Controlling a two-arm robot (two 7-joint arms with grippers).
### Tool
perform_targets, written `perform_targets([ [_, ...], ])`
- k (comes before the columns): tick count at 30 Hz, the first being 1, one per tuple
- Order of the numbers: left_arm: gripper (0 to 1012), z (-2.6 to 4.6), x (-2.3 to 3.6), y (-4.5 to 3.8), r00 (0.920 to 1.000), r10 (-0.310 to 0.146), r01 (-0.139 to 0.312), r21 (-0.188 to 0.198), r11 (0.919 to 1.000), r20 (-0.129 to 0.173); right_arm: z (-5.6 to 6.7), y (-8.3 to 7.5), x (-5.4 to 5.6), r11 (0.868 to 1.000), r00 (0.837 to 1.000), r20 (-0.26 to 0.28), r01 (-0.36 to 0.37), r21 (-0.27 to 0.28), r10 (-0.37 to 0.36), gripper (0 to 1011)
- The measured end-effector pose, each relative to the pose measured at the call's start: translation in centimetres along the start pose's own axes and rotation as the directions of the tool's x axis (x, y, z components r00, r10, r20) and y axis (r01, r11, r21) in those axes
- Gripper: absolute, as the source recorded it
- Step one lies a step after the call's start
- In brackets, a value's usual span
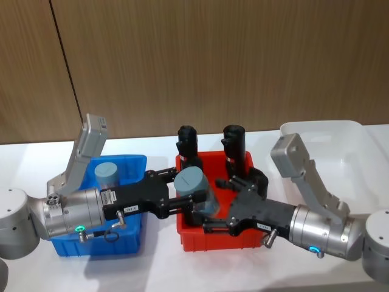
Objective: Pick the cotton swabs from the blue box and place them into the white box.
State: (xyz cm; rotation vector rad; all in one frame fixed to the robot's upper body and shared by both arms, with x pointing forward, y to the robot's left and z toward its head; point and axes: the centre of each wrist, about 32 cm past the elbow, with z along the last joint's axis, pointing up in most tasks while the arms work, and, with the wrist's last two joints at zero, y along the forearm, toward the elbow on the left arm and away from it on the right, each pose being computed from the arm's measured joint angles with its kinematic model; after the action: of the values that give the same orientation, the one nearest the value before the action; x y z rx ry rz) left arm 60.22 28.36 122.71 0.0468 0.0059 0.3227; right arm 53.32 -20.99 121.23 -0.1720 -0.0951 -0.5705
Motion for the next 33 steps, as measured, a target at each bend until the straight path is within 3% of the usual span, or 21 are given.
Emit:
perform_targets([
  [14,660,0.00,0.00,0.00,1.0000,0.000,0.000,0.000,1.0000,0.000,-0.3,1.1,0.3,0.999,1.000,0.029,0.000,-0.038,0.001,993],
  [19,660,0.00,0.00,0.00,1.0000,0.000,0.000,0.000,1.0000,0.000,-0.4,1.3,0.4,0.999,0.999,0.032,-0.002,-0.043,0.004,906],
  [25,660,0.00,0.00,0.00,1.0000,0.001,-0.001,0.000,1.0000,0.000,-0.3,1.5,0.4,0.999,0.999,0.031,-0.006,-0.045,0.007,733],
  [33,660,0.01,0.00,0.00,1.0000,0.001,-0.001,-0.001,1.0000,0.000,-0.3,1.7,0.4,0.999,1.000,0.028,-0.008,-0.045,0.009,668],
])
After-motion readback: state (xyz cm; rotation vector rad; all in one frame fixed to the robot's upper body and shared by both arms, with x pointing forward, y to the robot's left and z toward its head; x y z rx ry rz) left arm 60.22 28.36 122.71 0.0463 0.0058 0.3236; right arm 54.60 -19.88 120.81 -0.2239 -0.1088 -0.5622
